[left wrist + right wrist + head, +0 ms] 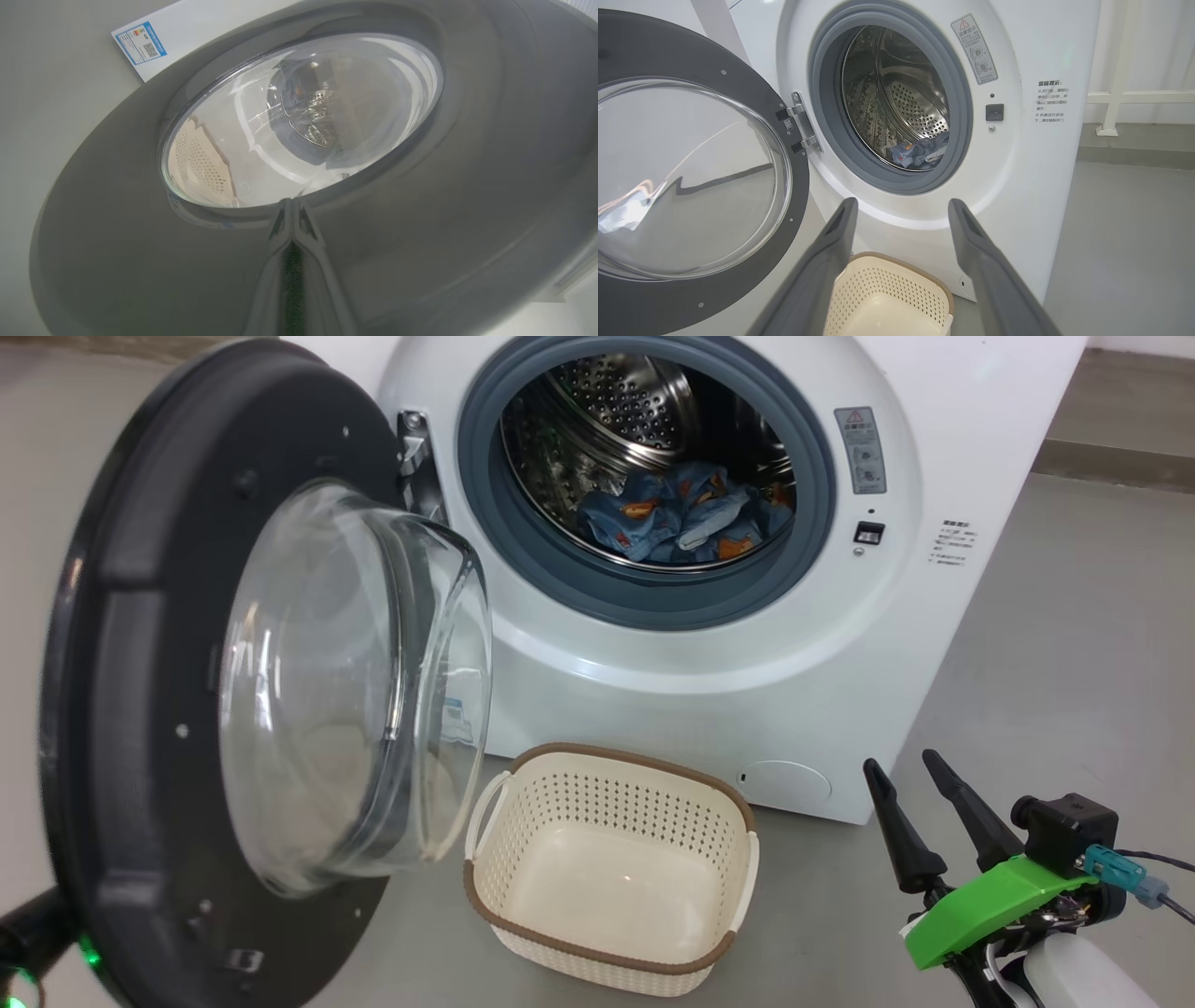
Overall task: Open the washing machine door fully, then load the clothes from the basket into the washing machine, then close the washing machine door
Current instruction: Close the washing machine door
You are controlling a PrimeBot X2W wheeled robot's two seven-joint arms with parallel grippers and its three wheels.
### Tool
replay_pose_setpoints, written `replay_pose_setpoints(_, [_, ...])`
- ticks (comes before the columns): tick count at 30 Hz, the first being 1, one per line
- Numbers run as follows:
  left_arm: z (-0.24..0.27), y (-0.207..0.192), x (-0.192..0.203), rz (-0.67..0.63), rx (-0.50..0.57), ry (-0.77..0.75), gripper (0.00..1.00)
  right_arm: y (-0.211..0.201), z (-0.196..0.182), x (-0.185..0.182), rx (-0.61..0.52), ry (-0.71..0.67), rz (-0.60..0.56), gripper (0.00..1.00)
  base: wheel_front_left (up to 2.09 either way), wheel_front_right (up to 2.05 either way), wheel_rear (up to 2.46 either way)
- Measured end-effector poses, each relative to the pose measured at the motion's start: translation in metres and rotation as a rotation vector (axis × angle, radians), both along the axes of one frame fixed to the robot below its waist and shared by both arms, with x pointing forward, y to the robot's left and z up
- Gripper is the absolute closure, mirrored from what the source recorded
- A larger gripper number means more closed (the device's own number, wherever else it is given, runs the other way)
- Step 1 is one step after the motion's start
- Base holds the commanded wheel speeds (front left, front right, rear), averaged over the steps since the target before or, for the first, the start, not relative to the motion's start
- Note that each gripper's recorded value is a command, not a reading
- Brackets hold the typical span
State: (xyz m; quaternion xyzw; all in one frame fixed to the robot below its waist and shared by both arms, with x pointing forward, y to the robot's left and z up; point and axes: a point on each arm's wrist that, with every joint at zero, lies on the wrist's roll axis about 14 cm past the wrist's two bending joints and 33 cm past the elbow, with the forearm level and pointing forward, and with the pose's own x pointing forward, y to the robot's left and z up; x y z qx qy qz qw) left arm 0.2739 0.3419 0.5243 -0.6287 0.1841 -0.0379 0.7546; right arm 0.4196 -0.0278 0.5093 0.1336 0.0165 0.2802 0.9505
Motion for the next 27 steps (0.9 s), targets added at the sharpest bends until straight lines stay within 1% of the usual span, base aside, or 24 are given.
replay_pose_setpoints(5, [0.009, -0.039, -0.001, -0.121, -0.009, -0.012, 1.0, -0.007, 0.0, -0.002, 0.01, 0.003, -0.023, 0.0, 0.0, 0.0, 0.0])
replay_pose_setpoints(13, [0.019, -0.098, 0.005, -0.27, -0.012, -0.041, 1.0, -0.024, 0.002, -0.002, 0.033, 0.003, -0.083, 0.0, 0.0, 0.0, 0.0])
replay_pose_setpoints(20, [0.022, -0.141, 0.021, -0.369, -0.049, -0.063, 1.0, -0.049, 0.002, -0.006, 0.04, 0.003, -0.15, 0.0, 0.0, 0.0, 0.0])
replay_pose_setpoints(27, [0.019, -0.171, 0.044, -0.408, -0.076, -0.071, 1.0, -0.079, 0.002, -0.013, 0.041, 0.002, -0.231, 0.0, 0.0, 0.0, 0.0])
